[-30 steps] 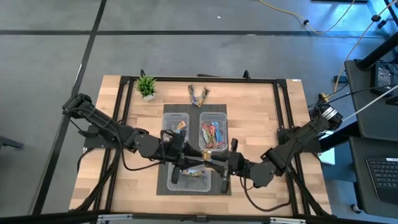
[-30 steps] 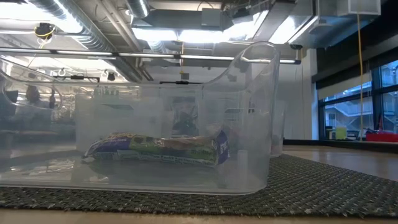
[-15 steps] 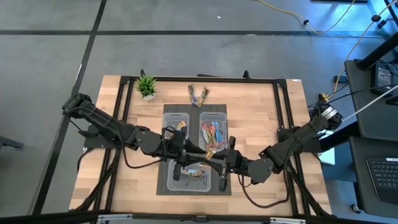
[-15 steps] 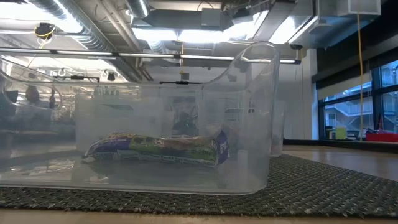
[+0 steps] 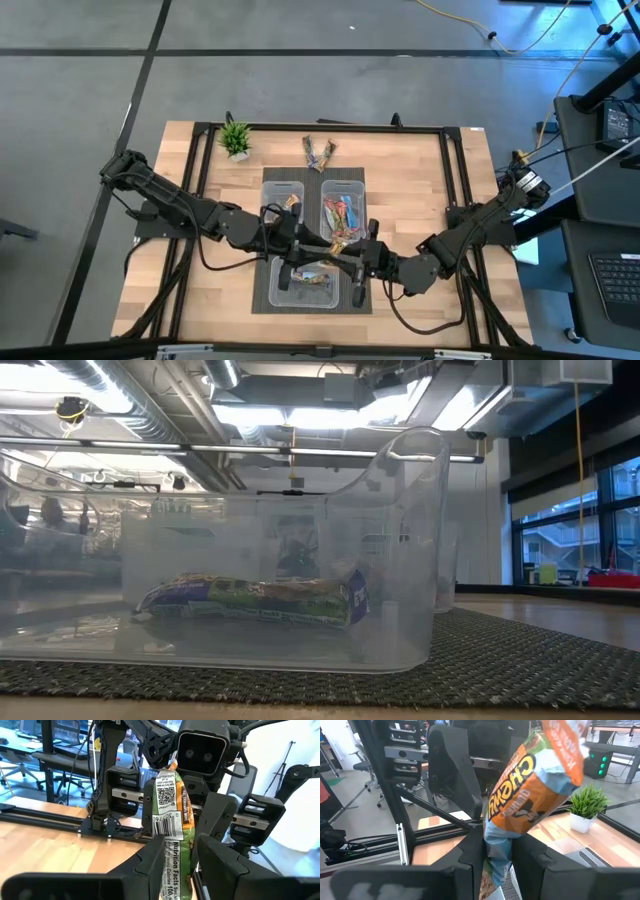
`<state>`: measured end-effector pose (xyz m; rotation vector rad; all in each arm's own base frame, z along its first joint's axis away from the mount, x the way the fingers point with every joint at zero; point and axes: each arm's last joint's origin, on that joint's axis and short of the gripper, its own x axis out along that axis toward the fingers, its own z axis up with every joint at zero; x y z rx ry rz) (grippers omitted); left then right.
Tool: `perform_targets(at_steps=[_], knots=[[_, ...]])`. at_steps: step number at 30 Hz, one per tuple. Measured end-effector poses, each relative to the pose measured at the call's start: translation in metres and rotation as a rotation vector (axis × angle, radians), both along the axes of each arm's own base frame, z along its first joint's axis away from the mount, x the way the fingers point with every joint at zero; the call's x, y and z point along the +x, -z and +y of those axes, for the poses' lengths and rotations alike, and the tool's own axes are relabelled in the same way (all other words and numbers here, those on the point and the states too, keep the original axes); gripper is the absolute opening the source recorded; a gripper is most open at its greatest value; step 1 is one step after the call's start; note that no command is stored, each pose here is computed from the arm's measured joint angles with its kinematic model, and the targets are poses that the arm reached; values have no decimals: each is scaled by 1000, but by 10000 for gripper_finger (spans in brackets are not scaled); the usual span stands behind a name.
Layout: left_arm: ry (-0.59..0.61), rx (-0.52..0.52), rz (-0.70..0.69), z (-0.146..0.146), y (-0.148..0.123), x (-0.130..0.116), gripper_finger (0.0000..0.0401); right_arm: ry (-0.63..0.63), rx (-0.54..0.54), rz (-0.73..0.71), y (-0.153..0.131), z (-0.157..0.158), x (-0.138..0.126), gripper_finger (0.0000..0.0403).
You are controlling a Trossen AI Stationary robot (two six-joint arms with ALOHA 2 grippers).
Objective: Pick and place Granola Bars by type
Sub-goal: Put the bottom yellow granola bar into the top left transparent bin
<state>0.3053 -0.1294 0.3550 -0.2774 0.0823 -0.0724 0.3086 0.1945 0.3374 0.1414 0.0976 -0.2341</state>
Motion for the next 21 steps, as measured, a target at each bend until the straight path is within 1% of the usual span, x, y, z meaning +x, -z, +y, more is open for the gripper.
perform_targets(at_steps=[5,12,15,17,21], knots=[[15,-14,1,-1,0,0,129,0,0,0,0,0,0,92],[24,-7,0,-1,0,0,191,5,0,1,0,0,0,92],[35,-3,0,-1,0,0,214,8,20,-4,0,0,0,92],[59,8,-1,-2,0,0,223,1,26,-4,0,0,0,92],[68,10,1,-2,0,0,228,-16,29,-3,0,2,-1,92]])
